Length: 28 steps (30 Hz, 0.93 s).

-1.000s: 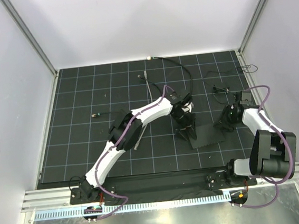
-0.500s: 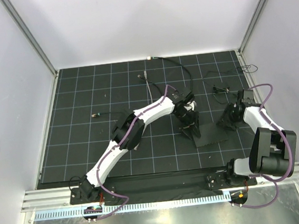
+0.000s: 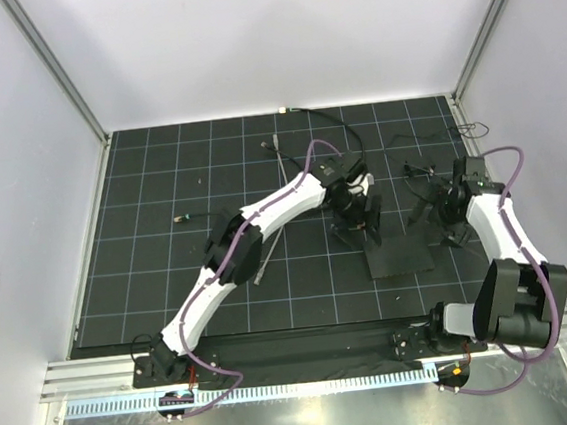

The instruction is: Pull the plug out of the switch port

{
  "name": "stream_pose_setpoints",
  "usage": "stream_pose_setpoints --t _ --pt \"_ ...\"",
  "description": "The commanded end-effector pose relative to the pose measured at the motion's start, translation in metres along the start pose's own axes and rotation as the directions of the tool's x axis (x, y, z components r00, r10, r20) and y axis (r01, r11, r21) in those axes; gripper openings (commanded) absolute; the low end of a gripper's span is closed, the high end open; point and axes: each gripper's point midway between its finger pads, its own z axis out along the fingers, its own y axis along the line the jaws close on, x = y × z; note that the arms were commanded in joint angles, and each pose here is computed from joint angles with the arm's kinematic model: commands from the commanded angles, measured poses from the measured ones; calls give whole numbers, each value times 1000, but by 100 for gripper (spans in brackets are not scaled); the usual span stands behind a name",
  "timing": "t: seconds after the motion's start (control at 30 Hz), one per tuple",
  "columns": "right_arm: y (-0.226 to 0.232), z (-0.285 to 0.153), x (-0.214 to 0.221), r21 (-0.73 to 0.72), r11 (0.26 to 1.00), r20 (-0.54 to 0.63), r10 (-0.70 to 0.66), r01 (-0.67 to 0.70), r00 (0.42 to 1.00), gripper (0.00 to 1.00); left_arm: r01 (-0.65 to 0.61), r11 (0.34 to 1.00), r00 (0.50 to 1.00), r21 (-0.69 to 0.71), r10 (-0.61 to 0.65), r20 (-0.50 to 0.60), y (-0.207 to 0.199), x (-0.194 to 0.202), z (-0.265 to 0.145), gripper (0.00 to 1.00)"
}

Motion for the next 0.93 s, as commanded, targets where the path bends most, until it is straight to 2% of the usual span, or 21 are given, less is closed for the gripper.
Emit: stream_pose_setpoints --t 0.0,0.07,0.13,0.17,0.2,0.23,0.27,0.3,0.4,0.47,0.5,0.53,0.57,0.6,0.63,0.7,0.77,0.83,0.9 --pt "8 -40 -26 34 995 125 -96 92 987 100 -104 995 984 -12 105 147 -30 -14 -84 80" --pt "21 -61 -43 70 985 202 -167 156 965 100 -122 992 970 -45 128 204 -34 -13 -113 80" --pt "46 -72 -34 129 951 207 -304 282 930 100 -114 987 963 -110 137 233 -21 -9 -126 80" --pt "64 -83 -36 119 942 235 -335 314 913 100 -119 985 953 -126 149 265 -20 -8 -137 80" --pt "86 -84 -16 98 913 215 -409 397 887 100 -120 983 936 -142 159 313 -18 -3 -153 80" --pt "97 -84 -12 99 908 216 -420 408 882 100 -113 984 926 -136 154 345 -15 -3 -165 80" --pt "107 -83 -4 84 917 215 -398 389 892 100 -122 986 909 -112 157 386 -19 -5 -173 80" --pt "116 -82 4 76 917 222 -398 391 890 100 -107 990 906 -95 137 401 -16 10 -184 79" --pt "139 -79 32 61 899 253 -435 434 864 100 -70 994 888 -86 101 449 3 26 -188 79" --pt "144 -77 47 54 874 265 -479 483 837 100 -55 997 850 -56 76 521 0 39 -210 79" --pt "148 -76 47 43 872 294 -477 487 828 100 -30 998 850 -55 55 523 16 49 -197 79" --pt "148 -74 50 38 868 304 -482 496 821 100 -29 1000 819 -5 27 574 8 59 -215 79" --pt "140 -69 56 33 863 306 -489 504 817 100 -26 1000 809 18 10 588 11 66 -215 79" --pt "138 -65 58 20 862 312 -487 507 816 100 -8 999 804 40 -17 594 28 75 -198 79" --pt "134 -53 63 7 862 321 -482 507 815 100 -26 994 773 103 -45 633 20 86 -214 79" --pt "145 -58 68 -107 857 371 -437 505 820 100 -28 990 757 142 -72 650 38 103 -199 80" --pt "134 -43 81 -137 846 356 -444 516 822 100 -47 979 723 196 -102 683 38 118 -208 80" --pt "133 -44 83 -171 862 373 -392 477 841 100 -59 971 728 233 -118 676 47 133 -198 80" --pt "139 -46 93 -261 826 381 -388 500 839 100 -153 933 721 326 -120 683 33 154 -209 80"
